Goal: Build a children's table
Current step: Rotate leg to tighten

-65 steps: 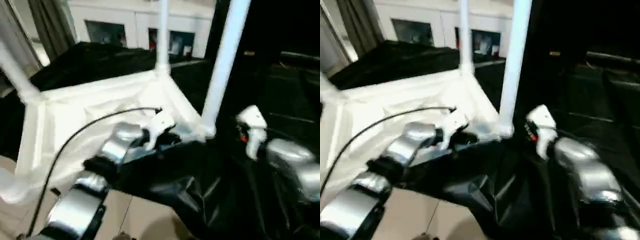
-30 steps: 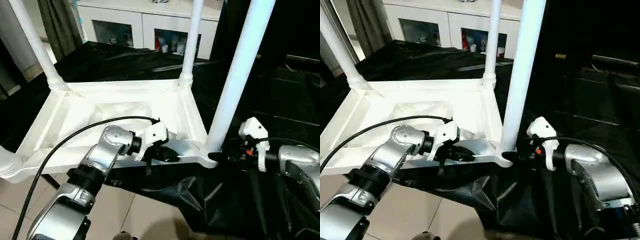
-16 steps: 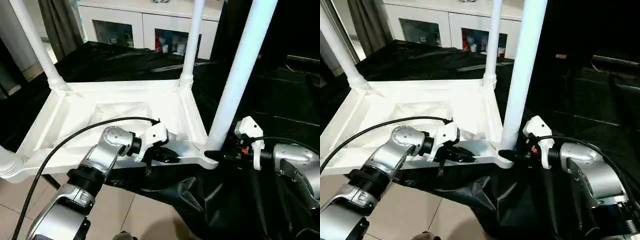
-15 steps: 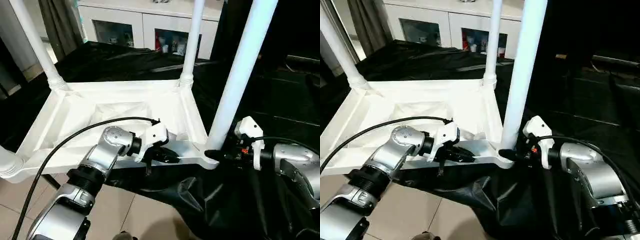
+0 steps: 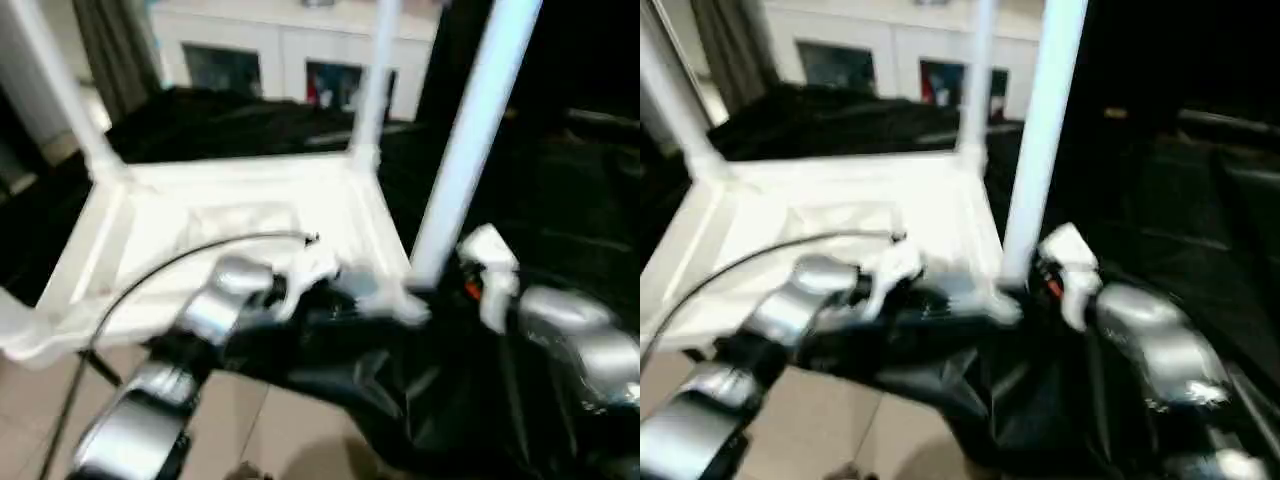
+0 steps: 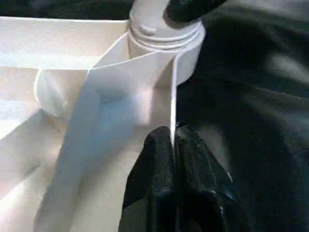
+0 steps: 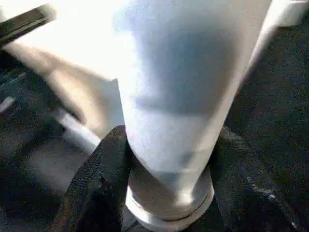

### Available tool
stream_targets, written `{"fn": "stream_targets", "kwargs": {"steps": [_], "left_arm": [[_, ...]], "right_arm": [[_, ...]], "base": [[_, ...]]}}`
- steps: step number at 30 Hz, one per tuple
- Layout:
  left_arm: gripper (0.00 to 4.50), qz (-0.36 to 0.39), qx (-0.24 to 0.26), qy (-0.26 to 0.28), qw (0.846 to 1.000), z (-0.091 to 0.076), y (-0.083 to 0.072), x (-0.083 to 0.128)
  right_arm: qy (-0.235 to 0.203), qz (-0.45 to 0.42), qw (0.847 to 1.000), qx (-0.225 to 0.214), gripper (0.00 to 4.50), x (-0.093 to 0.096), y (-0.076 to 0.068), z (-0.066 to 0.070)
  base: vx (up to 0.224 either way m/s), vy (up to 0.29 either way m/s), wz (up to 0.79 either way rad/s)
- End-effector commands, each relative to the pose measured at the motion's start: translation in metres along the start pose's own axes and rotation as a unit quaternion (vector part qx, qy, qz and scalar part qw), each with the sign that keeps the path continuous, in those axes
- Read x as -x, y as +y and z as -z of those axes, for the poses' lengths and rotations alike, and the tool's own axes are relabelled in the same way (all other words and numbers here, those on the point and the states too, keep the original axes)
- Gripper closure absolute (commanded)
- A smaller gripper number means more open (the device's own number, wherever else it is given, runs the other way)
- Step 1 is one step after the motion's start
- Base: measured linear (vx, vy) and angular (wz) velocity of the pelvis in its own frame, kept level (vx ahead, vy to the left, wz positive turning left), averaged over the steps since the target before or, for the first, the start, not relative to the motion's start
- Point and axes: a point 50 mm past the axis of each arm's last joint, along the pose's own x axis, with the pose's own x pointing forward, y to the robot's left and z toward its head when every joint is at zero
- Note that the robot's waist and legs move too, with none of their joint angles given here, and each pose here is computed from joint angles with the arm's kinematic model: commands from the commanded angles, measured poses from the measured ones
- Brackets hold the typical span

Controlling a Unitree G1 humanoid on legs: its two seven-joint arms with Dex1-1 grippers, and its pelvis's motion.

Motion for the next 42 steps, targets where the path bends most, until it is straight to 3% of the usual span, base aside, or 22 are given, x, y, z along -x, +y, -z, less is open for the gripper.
{"fn": "stream_targets", "kwargs": {"steps": [1, 3, 7, 14, 15, 24, 28, 30, 31, 34, 36, 42], "left_arm": [[4.5, -0.042, -0.015, -0.035, 0.998, -0.023, 0.009, -0.001], [4.5, -0.123, 0.015, -0.035, 0.992, -0.034, 0.014, -0.023], [4.5, -0.158, 0.011, -0.044, 0.986, -0.048, 0.011, -0.04], [4.5, -0.135, -0.024, -0.058, 0.989, -0.06, 0.005, -0.051], [4.5, -0.133, -0.027, -0.06, 0.989, -0.06, 0.005, -0.051], [4.5, -0.098, -0.049, -0.08, 0.991, -0.061, -0.001, -0.053], [4.5, -0.079, -0.059, -0.099, 0.99, -0.062, -0.005, -0.054], [4.5, -0.069, -0.057, -0.105, 0.99, -0.062, -0.006, -0.053], [4.22, -0.069, -0.057, -0.105, 0.99, -0.062, -0.006, -0.053], [3.94, -0.064, -0.049, -0.114, 0.99, -0.063, -0.005, -0.051], [3.84, -0.061, -0.036, -0.123, 0.99, -0.064, -0.002, -0.048], [3.38, -0.055, -0.039, -0.119, 0.991, -0.061, 0.0, -0.043]], "right_arm": [[0.029, 0.048, 0.998, -0.022, 2.51, -0.002, -0.005, 0.015], [0.031, 0.178, 0.98, -0.087, 2.51, -0.027, -0.003, 0.023], [0.016, 0.235, 0.962, -0.135, 2.51, -0.048, 0.006, 0.02], [-0.014, 0.262, 0.956, -0.133, 2.51, -0.062, 0.015, 0.006], [-0.018, 0.264, 0.955, -0.134, 1.96, -0.063, 0.016, 0.005], [-0.042, 0.29, 0.95, -0.106, 1.28, -0.055, 0.01, -0.002], [-0.068, 0.288, 0.951, -0.095, 1.28, -0.04, 0.009, -0.006], [-0.082, 0.26, 0.959, -0.072, 1.28, -0.021, 0.014, -0.004], [-0.082, 0.26, 0.959, -0.072, 1.25, -0.021, 0.014, -0.004], [-0.089, 0.242, 0.964, -0.067, 1.22, -0.01, 0.017, -0.003], [-0.095, 0.219, 0.969, -0.059, 1.22, 0.003, 0.021, -0.004], [-0.099, 0.188, 0.976, -0.05, 1.22, 0.011, 0.029, -0.006]], "base": [[0.0, 0.0, 0.0], [0.0, 0.0, 0.0], [0.0, 0.0, 0.0], [0.0, 0.0, 0.0], [0.0, 0.0, 0.0], [0.0, 0.0, 0.0], [0.0, 0.0, 0.0], [0.0, 0.0, 0.0], [0.0, 0.0, 0.0], [0.0, 0.0, 0.0], [0.0, 0.0, 0.0], [0.0, 0.0, 0.0]]}}
